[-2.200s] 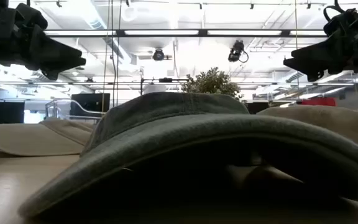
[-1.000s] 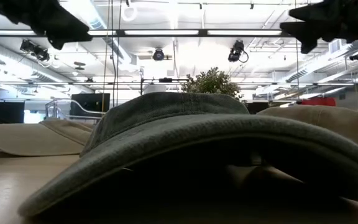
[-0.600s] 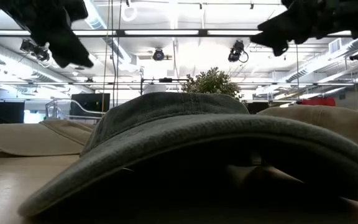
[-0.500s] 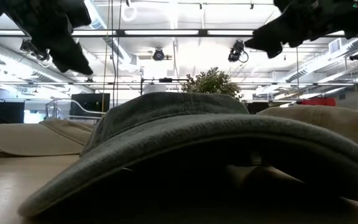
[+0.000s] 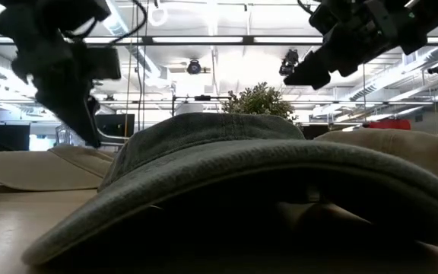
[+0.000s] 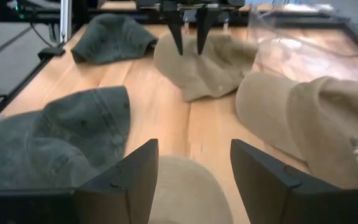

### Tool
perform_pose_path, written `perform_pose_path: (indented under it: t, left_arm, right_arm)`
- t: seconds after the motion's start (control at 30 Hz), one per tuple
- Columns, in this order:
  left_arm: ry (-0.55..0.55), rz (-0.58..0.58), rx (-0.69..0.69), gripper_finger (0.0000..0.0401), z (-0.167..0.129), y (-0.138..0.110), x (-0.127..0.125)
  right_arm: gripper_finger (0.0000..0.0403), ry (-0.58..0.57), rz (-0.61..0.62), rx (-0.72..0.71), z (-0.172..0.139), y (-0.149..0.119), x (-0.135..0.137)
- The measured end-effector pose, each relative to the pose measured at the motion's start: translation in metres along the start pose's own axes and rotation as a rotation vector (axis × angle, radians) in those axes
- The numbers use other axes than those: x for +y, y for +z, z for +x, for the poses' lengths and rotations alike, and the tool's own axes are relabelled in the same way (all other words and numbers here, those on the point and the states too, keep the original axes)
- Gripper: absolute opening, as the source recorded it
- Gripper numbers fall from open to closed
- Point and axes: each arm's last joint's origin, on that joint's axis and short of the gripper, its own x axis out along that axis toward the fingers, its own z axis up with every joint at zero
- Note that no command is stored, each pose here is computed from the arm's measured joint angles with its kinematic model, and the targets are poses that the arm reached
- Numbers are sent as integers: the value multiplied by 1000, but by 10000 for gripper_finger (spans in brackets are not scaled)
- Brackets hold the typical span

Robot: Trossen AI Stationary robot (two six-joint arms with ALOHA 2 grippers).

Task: Pick & Place hat
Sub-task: Put the top brown cap into the transparent bin

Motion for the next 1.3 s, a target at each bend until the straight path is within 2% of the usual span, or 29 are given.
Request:
perform_pose_path:
  t: [0.13, 0.33, 0.4, 0.5, 0.57, 0.8, 1.0, 1.1, 1.3]
  left_arm:
    - [82, 13, 58, 165, 13, -5, 2]
    - [104, -38, 125, 156, 27, -10, 1]
    - [95, -29, 150, 131, 31, -12, -1]
    - [68, -26, 172, 57, 35, -12, -2]
    - [51, -21, 163, 17, 35, -11, -3]
    - [-50, 25, 29, 6, 26, 9, -14]
    - [-47, 98, -59, 6, 7, 40, -31]
    - [10, 96, -70, 6, -6, 54, -35]
    - [293, 90, -118, 6, -42, 81, -36]
  right_arm:
    - [206, 4, 1, 27, 5, -4, 0]
    - [206, 3, 3, 38, 8, -6, 0]
    - [206, 3, 2, 36, 8, -6, 0]
    - [206, 3, 2, 34, 8, -6, 0]
    - [206, 3, 2, 34, 8, -6, 0]
    - [206, 3, 2, 35, 8, -6, 0]
    - [206, 3, 2, 33, 8, -5, 0]
    - [206, 3, 1, 31, 8, -5, 0]
    - [206, 3, 1, 31, 8, -5, 0]
